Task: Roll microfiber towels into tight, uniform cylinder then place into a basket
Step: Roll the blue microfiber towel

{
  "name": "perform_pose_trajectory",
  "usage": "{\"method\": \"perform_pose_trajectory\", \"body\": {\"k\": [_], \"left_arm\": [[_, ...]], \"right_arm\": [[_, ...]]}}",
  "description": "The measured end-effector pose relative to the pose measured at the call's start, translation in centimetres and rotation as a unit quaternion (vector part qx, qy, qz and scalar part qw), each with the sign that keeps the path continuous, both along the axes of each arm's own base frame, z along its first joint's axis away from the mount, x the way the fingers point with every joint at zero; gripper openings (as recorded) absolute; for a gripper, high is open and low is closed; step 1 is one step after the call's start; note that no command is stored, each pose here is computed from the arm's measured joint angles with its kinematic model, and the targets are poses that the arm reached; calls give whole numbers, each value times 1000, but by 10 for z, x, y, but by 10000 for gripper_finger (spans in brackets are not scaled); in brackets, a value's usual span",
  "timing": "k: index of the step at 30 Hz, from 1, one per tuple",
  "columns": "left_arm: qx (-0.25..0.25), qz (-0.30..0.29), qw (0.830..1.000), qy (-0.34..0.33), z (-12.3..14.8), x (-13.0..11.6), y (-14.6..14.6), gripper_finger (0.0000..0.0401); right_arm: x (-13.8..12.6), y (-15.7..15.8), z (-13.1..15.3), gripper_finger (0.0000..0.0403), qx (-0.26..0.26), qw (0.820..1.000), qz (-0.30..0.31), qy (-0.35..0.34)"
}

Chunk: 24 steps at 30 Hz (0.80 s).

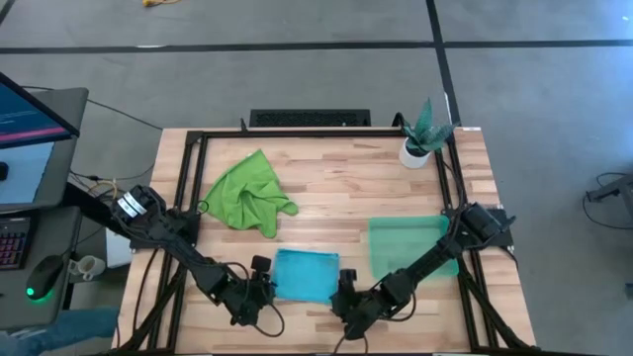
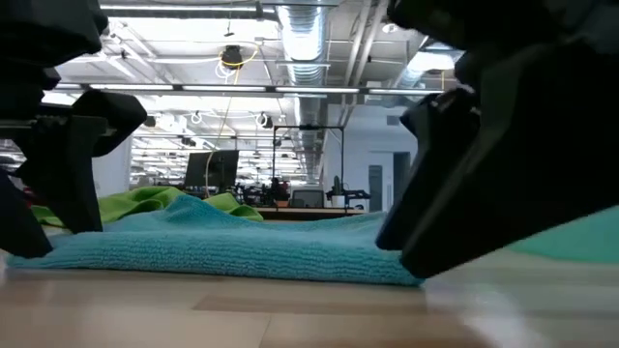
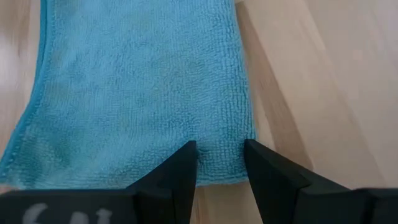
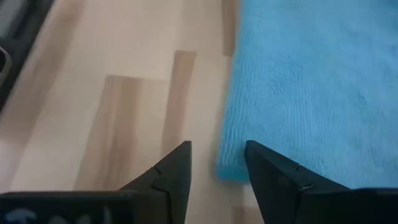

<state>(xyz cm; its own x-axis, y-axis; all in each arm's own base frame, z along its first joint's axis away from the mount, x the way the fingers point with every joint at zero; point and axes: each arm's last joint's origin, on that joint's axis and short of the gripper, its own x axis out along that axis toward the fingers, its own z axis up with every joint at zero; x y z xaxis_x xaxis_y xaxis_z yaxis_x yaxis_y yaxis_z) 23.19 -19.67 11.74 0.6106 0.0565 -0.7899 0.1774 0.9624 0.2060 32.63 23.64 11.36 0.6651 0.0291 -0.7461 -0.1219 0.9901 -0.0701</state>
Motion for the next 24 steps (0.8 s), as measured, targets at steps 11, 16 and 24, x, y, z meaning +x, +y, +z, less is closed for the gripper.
{"method": "perform_pose_trajectory", "body": {"k": [11, 16, 24], "left_arm": [[-26, 0, 1000, 11, 0, 2, 1, 129], [-34, 3, 999, 14, 0, 1, 1, 129], [-62, 28, 997, 19, -1, 2, 1, 165]], "right_arm": [[10, -11, -19, 160, 26, 997, -65, 13], [10, -11, -19, 145, 27, 997, -71, 12], [10, -12, -21, 121, 33, 996, -79, 16]]}}
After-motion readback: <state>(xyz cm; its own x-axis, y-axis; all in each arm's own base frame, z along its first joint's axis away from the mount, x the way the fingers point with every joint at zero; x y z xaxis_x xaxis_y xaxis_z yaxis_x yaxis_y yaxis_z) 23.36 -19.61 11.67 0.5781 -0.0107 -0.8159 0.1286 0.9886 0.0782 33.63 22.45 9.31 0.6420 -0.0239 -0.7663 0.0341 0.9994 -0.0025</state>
